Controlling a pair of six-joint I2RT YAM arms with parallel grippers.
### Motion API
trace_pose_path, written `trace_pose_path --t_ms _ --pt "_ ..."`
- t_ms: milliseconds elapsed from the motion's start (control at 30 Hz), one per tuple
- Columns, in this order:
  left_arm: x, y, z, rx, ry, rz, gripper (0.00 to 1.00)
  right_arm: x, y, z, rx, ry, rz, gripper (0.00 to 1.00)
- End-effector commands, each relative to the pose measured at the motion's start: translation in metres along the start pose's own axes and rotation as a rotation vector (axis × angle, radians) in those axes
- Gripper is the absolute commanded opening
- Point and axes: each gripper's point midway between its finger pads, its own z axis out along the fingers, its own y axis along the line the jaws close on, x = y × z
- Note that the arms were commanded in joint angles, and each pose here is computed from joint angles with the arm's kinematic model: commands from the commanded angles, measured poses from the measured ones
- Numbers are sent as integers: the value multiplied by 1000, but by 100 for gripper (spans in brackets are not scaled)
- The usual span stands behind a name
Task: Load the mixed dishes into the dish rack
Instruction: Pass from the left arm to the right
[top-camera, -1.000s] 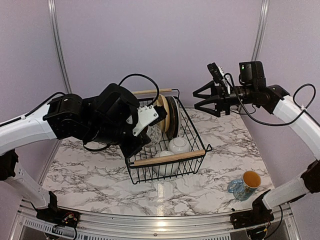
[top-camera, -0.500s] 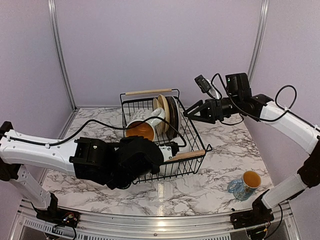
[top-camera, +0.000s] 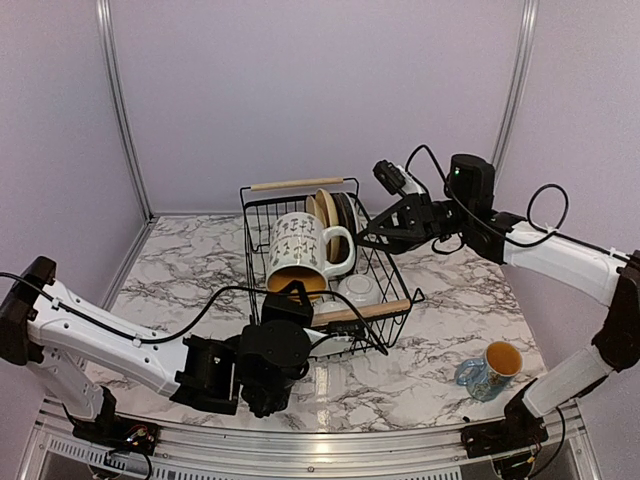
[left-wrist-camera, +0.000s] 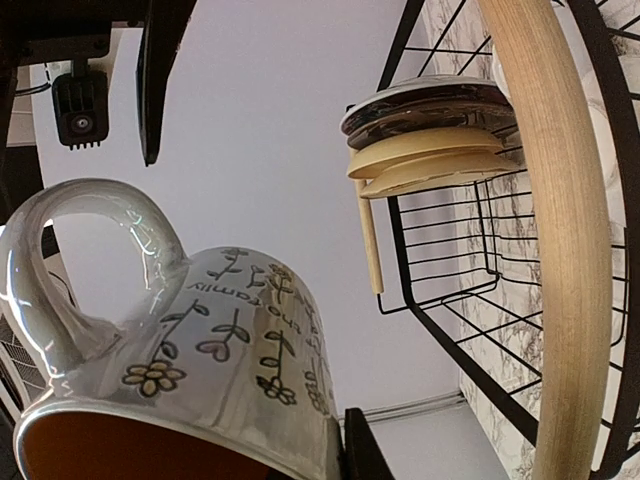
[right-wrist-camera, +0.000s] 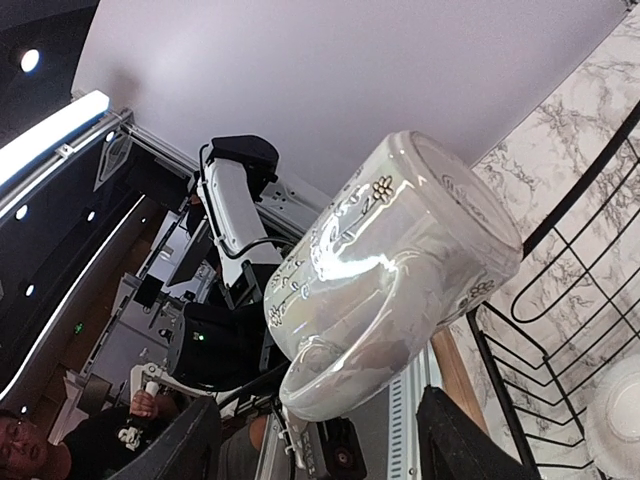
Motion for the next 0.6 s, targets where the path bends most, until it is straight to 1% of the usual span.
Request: trace_pose_path --t_ms 0,167,267,400,433,467,533,567 --pt "7 45 -3 -61 64 -129 0 2 0 12 -15 19 67 64" --pt "-4 42 -1 -56 48 -93 0 9 5 26 -43 62 100 58" --pt "-11 41 0 -55 41 -77 0 8 6 35 -65 89 122 48" --pt "-16 39 1 -53 36 -57 0 10 0 43 -73 112 152 40" --pt "-16 39 1 -52 35 -51 0 11 0 45 -79 119 159 36" --pt "-15 38 1 -51 38 -47 0 11 2 45 -86 121 156 25" --pt "-14 37 1 -51 43 -48 0 10 4 45 -97 123 151 8" --pt "-12 37 1 -51 47 -48 4 9 7 45 -104 122 139 0"
